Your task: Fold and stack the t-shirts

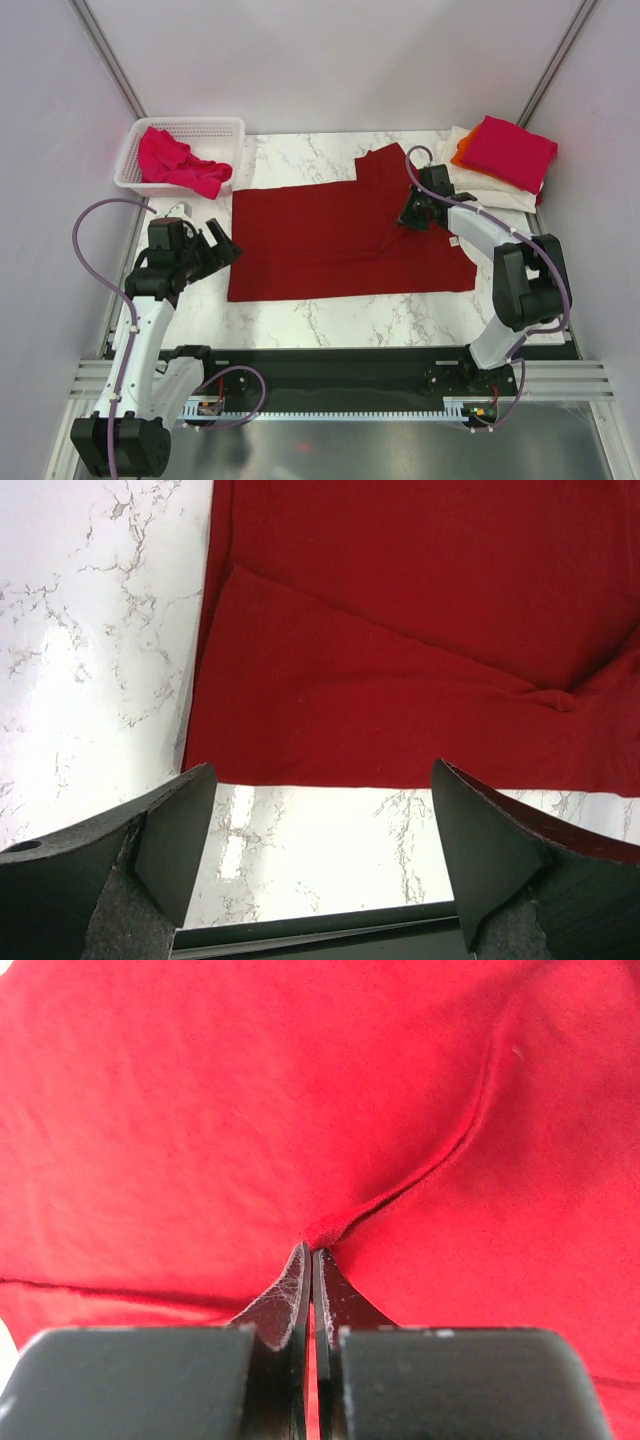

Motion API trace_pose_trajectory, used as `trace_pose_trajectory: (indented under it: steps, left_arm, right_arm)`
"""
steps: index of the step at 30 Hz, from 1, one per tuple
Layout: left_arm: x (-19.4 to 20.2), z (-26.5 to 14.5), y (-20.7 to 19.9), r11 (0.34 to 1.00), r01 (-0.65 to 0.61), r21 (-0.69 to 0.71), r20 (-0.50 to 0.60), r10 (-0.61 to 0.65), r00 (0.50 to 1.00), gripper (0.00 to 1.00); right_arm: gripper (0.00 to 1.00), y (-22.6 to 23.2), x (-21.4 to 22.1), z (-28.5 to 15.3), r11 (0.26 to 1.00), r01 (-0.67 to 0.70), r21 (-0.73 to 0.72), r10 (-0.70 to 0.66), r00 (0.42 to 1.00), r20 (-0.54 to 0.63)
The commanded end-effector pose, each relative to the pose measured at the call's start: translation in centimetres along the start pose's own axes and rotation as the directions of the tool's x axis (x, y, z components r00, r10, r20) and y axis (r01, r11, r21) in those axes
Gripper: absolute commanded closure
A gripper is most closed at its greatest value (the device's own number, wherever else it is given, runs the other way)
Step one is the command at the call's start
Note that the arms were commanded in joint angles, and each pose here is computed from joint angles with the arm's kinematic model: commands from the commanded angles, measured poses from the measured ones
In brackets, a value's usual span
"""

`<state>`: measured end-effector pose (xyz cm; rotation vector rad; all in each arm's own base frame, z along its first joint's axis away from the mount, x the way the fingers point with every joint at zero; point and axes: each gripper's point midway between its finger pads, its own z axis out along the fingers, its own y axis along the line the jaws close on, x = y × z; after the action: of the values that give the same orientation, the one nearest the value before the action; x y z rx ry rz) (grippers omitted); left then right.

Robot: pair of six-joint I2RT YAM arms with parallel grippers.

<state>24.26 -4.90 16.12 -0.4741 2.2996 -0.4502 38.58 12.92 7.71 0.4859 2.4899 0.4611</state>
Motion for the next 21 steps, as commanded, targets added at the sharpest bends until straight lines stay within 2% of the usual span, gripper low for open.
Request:
trace_pose_trajectory:
  steps: [1,3,6,8,9,12,15,19,21]
  left_arm:
    - [-0.9,-0.1,-0.1,0.999,-0.046,0.013,0.044,0.046,0.998,0.05]
    - [-0.9,-0.1,-0.1,0.999,-0.047,0.012,0.046,0.046,0.998,0.05]
    - [-0.9,0.0,-0.1,0.999,-0.046,0.012,0.043,0.046,0.998,0.05]
    - [-0.9,0.0,-0.1,0.999,-0.046,0.010,0.042,0.045,0.998,0.05]
    - [-0.9,-0.1,-0.1,0.999,-0.046,0.010,0.045,0.046,0.998,0.05]
    - [-1.0,-0.1,-0.1,0.999,-0.047,0.011,0.048,0.046,0.998,0.05]
    - [-1.0,-0.2,-0.1,0.999,-0.047,0.010,0.050,0.047,0.998,0.05]
    - [-1.0,-0.2,-0.1,0.999,-0.047,0.011,0.051,0.047,0.998,0.05]
    - [-1.0,-0.2,-0.2,0.999,-0.048,0.014,0.050,0.047,0.998,0.05]
  right_arm:
    - [0.97,2.1,-1.3,0.9,1.000,0.021,-0.023,-0.021,1.000,0.000]
    - [0.94,2.5,-1.4,1.7,0.999,0.030,-0.025,-0.030,1.000,-0.009]
    - [0.86,3.2,-1.4,3.4,0.999,0.043,-0.027,-0.045,0.998,-0.041]
    - [0.70,4.2,-2.3,3.6,0.997,0.054,-0.046,-0.055,0.998,-0.028]
    - [0.50,4.4,-2.0,4.1,0.997,0.061,-0.056,-0.063,0.997,-0.046]
    - [0.32,6.2,-3.6,4.2,0.992,0.089,-0.091,-0.092,0.996,-0.022]
    - [0.30,6.9,-4.9,4.2,0.989,0.113,-0.092,-0.113,0.994,-0.002]
    - [0.27,9.6,-9.5,3.6,0.982,0.148,-0.121,-0.136,0.985,0.102]
    - [0.26,9.5,-10.4,4.7,0.983,0.156,-0.095,-0.146,0.984,0.107]
